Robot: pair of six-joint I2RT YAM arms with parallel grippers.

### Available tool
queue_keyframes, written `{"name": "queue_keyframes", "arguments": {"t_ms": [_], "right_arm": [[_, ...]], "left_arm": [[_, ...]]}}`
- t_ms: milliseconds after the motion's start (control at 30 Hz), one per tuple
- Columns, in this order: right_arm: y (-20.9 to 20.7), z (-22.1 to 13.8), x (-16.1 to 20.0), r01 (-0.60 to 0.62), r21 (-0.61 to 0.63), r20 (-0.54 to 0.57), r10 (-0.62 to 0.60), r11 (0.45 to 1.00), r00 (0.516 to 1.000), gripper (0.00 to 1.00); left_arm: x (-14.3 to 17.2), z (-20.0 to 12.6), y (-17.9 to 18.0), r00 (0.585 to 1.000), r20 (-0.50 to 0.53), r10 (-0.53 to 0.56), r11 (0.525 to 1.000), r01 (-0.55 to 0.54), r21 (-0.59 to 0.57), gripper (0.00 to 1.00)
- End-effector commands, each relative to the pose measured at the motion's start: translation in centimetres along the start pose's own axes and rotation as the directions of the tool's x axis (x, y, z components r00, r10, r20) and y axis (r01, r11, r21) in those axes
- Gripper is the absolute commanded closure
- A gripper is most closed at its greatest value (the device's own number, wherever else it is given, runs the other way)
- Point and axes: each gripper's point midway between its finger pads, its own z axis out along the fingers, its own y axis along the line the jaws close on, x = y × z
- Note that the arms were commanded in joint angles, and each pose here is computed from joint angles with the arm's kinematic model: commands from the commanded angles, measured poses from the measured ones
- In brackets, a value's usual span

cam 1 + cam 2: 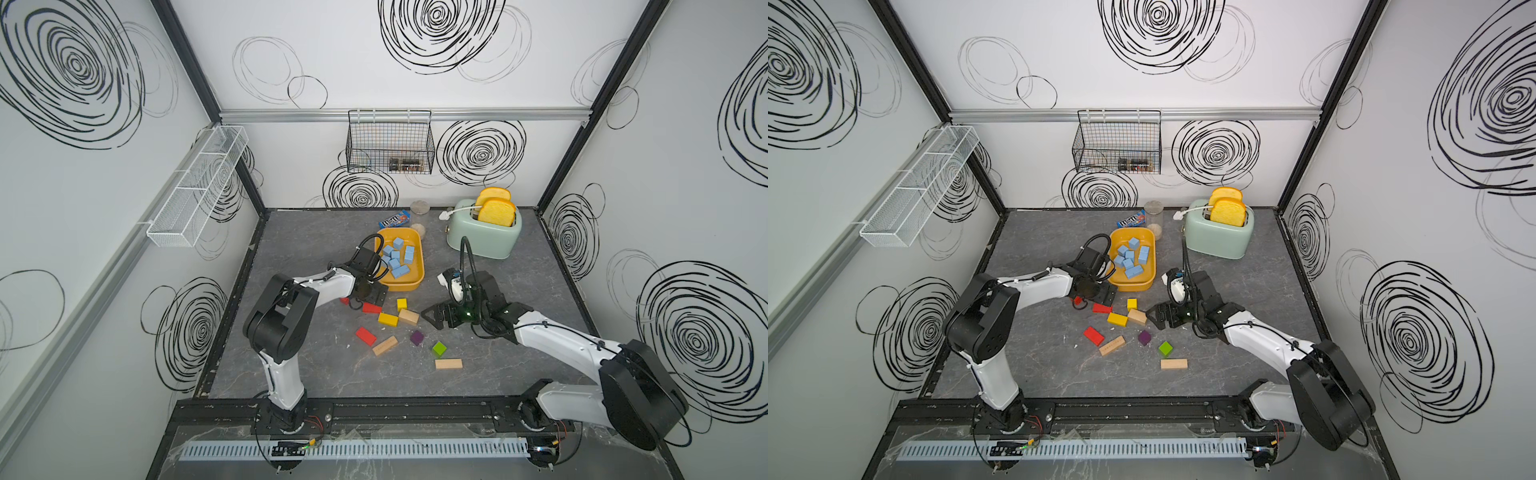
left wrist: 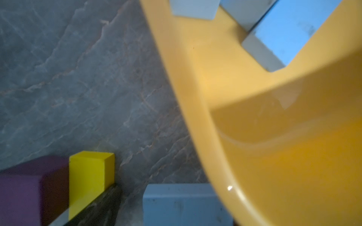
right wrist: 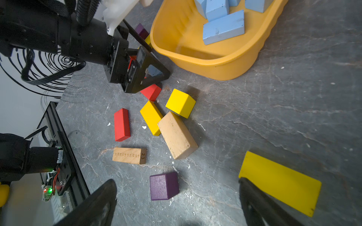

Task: Pick out the blue building blocks
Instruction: Pick up the building block from the center of the board.

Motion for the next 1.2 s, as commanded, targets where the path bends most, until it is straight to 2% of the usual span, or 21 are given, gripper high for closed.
{"name": "queue_keyframes", "arguments": {"t_ms": [0,400,567,667,733,967,1167], "right_arm": [[0.8,-0.3,-0.9,0.022,-0.020,0.017,-0.022,1.000,1.000,0.02],[0.8,-0.5,-1.0,0.025,-0.012,0.022,-0.025,1.000,0.999,0.02],[0.7,-0.5,-0.8,0.024,-0.009,0.020,-0.023,1.000,1.000,0.02],[0.7,-0.5,-0.9,0.025,-0.011,0.023,-0.024,1.000,0.999,0.02],[0.7,-0.5,-0.8,0.024,-0.012,0.022,-0.024,1.000,0.999,0.02],[0.8,-0.6,-0.9,0.025,-0.015,0.024,-0.025,1.000,0.999,0.02],[0.9,-0.6,-0.9,0.026,-0.018,0.024,-0.026,0.999,0.999,0.02]], "left_arm": [[2.4,-0.2,1.1,0.995,-0.076,-0.066,0.998,0.066,-0.004,0.02],[1.5,1.7,-0.5,0.993,-0.098,-0.065,0.996,0.070,0.050,0.12],[2.6,1.8,-0.4,0.990,-0.125,-0.064,0.997,0.069,0.033,0.21],[3.2,1.6,-0.1,0.989,-0.132,-0.064,0.998,0.068,0.019,0.22],[3.6,1.5,0.1,0.988,-0.137,-0.065,0.998,0.067,0.010,0.27],[4.9,1.3,2.4,0.983,-0.148,-0.112,0.993,0.106,-0.051,0.25],[4.4,0.6,4.0,0.980,-0.119,-0.161,0.985,0.154,-0.072,0.23]]}}
